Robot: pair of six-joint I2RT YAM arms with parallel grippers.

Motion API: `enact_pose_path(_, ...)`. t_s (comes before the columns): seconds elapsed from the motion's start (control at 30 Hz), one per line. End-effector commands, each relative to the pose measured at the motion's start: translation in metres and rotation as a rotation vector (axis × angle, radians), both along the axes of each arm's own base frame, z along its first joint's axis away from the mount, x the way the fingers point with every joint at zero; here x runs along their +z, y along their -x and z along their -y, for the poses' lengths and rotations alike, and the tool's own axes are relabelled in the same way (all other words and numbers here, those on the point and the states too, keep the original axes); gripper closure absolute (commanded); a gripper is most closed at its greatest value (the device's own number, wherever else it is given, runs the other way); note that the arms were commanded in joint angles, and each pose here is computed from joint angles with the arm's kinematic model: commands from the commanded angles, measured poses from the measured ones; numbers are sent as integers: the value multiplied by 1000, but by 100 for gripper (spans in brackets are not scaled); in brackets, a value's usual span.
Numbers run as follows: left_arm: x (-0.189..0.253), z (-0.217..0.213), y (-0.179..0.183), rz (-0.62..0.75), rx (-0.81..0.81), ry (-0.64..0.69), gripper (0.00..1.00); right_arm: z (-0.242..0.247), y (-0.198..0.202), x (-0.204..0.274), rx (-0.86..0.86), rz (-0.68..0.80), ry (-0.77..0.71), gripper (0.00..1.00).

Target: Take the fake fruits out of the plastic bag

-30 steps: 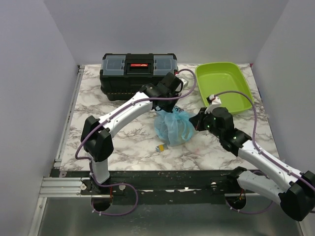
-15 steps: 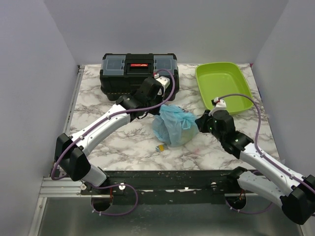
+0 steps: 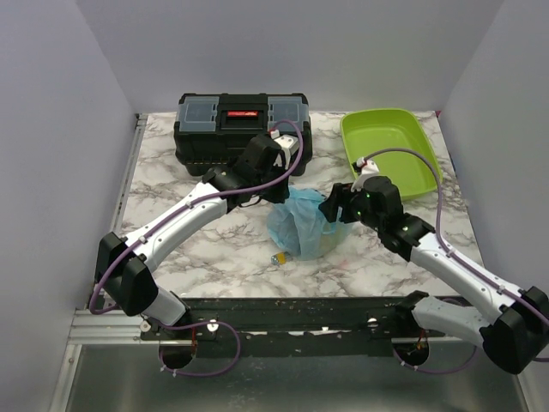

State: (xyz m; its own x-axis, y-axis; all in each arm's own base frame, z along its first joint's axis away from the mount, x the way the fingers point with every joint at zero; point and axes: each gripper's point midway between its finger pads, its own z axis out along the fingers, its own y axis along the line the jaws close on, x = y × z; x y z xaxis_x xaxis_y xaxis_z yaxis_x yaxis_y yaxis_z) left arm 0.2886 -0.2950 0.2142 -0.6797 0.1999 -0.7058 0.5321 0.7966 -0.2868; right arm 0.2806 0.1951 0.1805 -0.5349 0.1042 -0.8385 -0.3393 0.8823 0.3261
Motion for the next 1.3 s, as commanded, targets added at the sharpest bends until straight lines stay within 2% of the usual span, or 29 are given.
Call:
enact_pose_path(0.0,3,4,5,-13,-22,34,100,-16,-4,-2,80,-39,21,30)
enact_pose_path(0.17,6,2,5,-4,-19,33,100,-6,-13,-13,-4,-57,53,31)
enact_pose_path(0.27,4,-6,3,15,1,5,100,5,-14,-18,-62,-52,72,39)
enact_pose_path(0.47,5,-23,-3,66,58,-34,100,19,-13,-26,-139,-60,88,74)
enact_pose_path(0.67,4,-48,-14,89,148,-66,100,45,-9,-19,-257,-10,86,88)
enact_pose_path(0.87,-4,-73,-17,75,208,-66,100,61,0,-3,-317,70,20,91)
enact_pose_path(1.03,1,-61,-9,23,110,1,100,48,3,-1,-231,81,3,92)
enact_pose_path(1.2,30,-34,2,42,-28,121,64,40,1,0,-194,71,8,94)
enact_pose_path(1.27,41,-28,4,71,-58,138,56,38,2,0,-183,69,2,94)
